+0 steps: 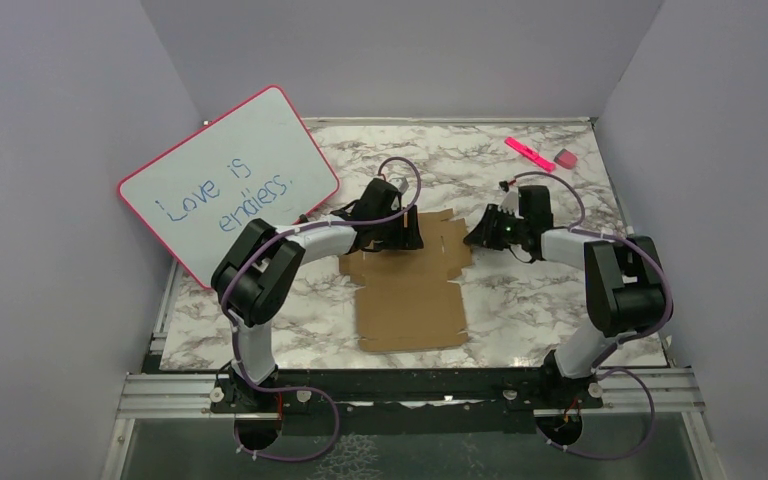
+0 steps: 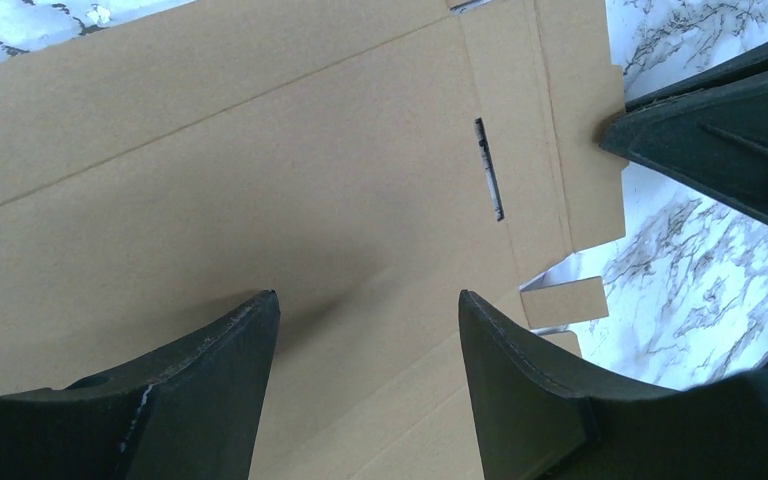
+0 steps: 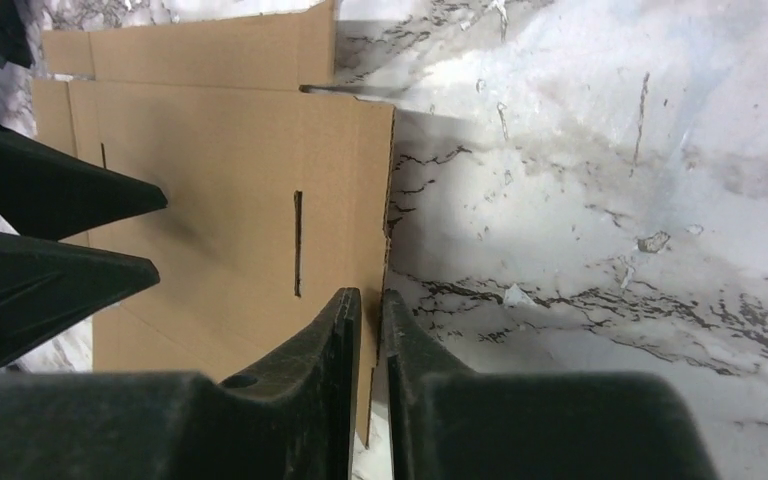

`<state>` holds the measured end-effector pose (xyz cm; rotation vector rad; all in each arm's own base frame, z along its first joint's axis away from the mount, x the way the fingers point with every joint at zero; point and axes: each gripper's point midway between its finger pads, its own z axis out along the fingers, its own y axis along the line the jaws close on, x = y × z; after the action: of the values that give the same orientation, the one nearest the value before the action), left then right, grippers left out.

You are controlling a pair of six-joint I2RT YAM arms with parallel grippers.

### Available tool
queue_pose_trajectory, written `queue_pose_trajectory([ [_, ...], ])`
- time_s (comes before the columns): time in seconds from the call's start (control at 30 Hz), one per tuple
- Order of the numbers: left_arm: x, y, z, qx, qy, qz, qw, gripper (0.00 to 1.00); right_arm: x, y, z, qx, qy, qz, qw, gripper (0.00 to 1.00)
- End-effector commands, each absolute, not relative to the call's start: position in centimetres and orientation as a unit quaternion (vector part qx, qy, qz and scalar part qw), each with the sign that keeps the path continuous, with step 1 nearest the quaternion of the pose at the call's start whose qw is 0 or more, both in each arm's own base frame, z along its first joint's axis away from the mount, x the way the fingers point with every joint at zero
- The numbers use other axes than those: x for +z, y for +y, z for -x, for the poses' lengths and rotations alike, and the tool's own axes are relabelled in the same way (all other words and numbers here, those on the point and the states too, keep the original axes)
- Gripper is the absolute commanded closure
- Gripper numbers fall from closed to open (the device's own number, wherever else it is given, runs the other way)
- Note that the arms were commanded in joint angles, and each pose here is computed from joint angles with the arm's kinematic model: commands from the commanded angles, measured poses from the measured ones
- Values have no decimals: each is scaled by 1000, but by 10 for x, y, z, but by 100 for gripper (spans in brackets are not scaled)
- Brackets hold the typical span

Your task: Fold the paper box

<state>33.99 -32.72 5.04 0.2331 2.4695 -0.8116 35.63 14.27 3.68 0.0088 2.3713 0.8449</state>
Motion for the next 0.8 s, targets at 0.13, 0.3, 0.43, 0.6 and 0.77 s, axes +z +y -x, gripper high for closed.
queue_pose_trajectory([
  [0.13,43,-331,-333,-309,913,-89,252,32,61,139,-369,286,900,19,329,91],
  [0.3,38,-331,-331,-310,915,-86,245,32,69,137,-367,229,916,29,327,94],
  [0.43,36,-333,-331,-315,913,-85,244,32,75,140,-367,172,926,46,333,95],
  [0.6,33,-333,-329,-319,913,-83,242,32,80,146,-366,97,936,63,334,95],
  [0.77,30,-334,-328,-325,911,-80,240,32,88,160,-363,35,937,85,338,95],
])
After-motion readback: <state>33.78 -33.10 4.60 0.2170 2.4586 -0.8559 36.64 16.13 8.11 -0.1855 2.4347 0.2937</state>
